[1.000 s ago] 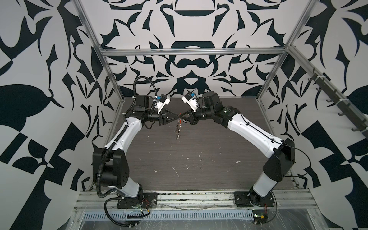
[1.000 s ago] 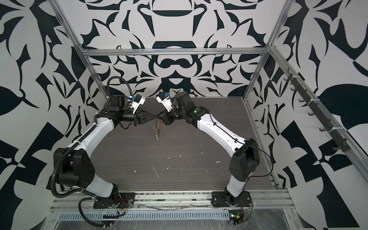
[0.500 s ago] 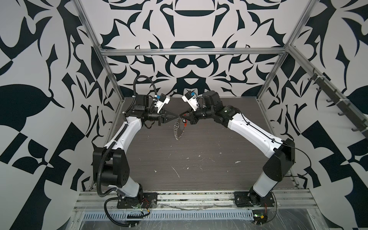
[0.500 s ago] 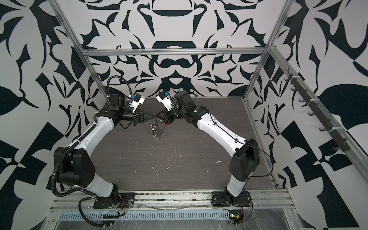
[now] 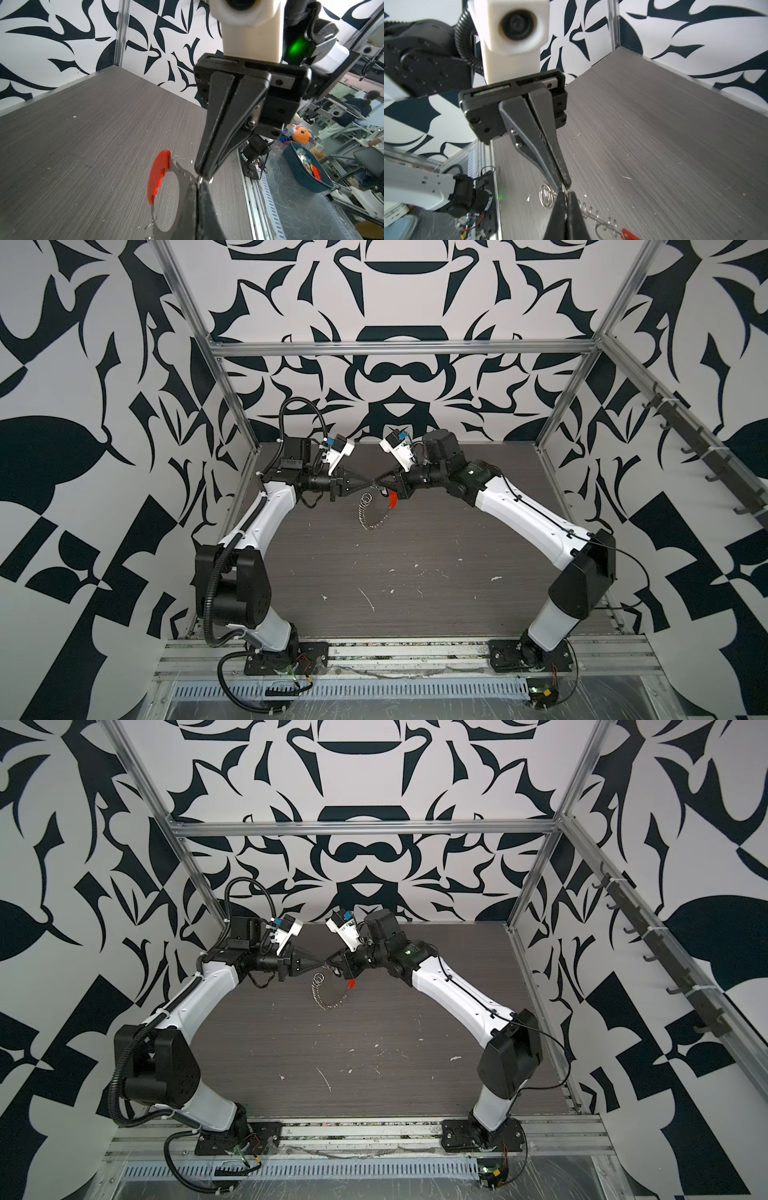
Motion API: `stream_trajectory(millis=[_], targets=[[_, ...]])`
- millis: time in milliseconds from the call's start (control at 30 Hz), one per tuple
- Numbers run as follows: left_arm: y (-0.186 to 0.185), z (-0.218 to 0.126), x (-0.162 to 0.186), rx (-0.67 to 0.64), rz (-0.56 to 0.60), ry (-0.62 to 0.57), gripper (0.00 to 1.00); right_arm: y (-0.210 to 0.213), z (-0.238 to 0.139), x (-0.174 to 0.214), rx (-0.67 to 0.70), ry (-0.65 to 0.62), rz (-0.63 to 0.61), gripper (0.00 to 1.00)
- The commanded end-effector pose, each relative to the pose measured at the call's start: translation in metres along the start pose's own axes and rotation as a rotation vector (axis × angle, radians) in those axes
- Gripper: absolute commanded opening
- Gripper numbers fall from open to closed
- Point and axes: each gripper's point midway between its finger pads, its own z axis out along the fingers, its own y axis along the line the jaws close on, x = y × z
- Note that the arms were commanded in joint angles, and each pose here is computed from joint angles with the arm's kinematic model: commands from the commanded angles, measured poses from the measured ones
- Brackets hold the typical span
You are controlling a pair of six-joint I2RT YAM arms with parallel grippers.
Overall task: Put the keys on the keyring
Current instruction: 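Release the ring and pull the right gripper back from the plate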
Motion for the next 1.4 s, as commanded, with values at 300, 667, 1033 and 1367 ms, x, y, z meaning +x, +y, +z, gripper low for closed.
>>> stream_trajectory(millis=[300, 667, 1033, 1367], targets=[[0.002, -0.001, -0.037, -0.166, 0.079, -0.152, 0.0, 0.011, -0.059, -0.04, 0.017, -0.29, 0.059, 0.47], [-0.014, 0.004, -0.057, -0.109, 0.049, -0.212, 0.0, -0.009, -0.076, -0.066, -0.171, -0.421, 0.289, 0.4], [-0.025, 0.004, -0.075, -0.08, 0.068, -0.298, 0.0, -0.004, -0.064, -0.068, -0.248, -0.391, 0.304, 0.36], [-0.027, 0.003, -0.078, -0.085, 0.082, -0.31, 0.0, 0.005, -0.056, -0.071, -0.281, -0.373, 0.291, 0.27]])
